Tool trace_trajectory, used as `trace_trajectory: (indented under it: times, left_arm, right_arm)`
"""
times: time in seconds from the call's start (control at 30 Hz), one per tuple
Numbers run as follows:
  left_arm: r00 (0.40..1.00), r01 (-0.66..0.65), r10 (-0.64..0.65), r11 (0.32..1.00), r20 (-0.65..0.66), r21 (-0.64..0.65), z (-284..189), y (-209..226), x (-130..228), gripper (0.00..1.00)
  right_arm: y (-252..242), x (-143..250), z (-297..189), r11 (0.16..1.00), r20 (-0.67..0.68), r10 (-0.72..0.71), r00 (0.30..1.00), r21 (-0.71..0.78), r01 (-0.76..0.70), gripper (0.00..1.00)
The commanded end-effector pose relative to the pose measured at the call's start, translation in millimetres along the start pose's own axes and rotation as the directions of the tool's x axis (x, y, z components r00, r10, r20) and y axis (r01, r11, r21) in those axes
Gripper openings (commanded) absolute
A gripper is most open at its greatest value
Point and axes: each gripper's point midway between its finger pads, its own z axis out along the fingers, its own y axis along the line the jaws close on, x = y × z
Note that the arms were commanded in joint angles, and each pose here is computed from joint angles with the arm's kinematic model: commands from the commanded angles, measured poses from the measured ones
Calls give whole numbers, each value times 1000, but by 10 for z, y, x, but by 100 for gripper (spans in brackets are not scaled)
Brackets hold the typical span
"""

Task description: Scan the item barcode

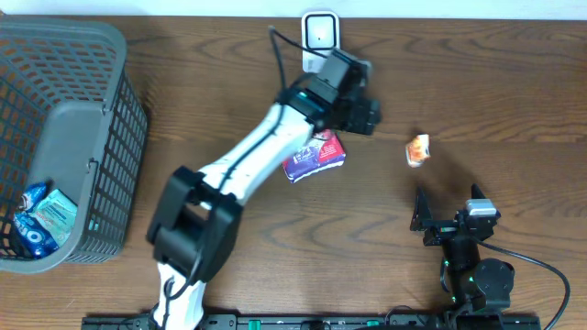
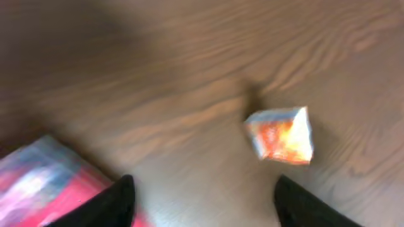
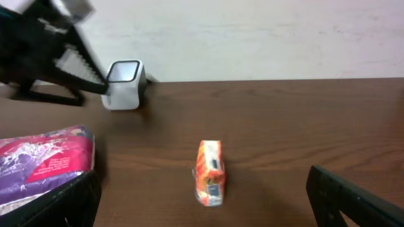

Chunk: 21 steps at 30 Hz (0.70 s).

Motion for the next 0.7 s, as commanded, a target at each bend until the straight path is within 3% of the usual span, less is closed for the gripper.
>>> trace_trajectory:
  times: [0.0,0.13,0.23,0.3,0.37,0.43,0.67]
  left_arm:
    - [999,46,-45,998,24,-37,-473,148,-108,61]
    - [982,122,-150,968,-115,-221,-602,606,294,58]
    - [953,142,-238,898,-188,-417,-705,975,622,58]
    - [939,147,-274,866,-209,-477,-711,1102,773,58]
    - [933,150,-288,858,-218,-491,-666,1162,860,59]
    - [934,155,-289,858,-212,-490,-602,1213,894,68]
    - [904,277,-391,843,-172,-461,-508,1335,937,82]
  right_arm:
    - [-2,13,0,1000,-4,13,1000,3,-13,99]
    - [-2,13,0,1000,-4,13,1000,3,-13,99]
    - [-2,13,0,1000,-4,13,1000,3,-13,99]
    - [-2,13,0,1000,-4,13,1000,3,-13,99]
    - [-2,13,0,1000,-4,13,1000,3,-13,99]
    - [-2,13,0,1000,-4,13,1000,3,-13,99]
    - [-2,13,0,1000,-4,13,1000,3,-13,99]
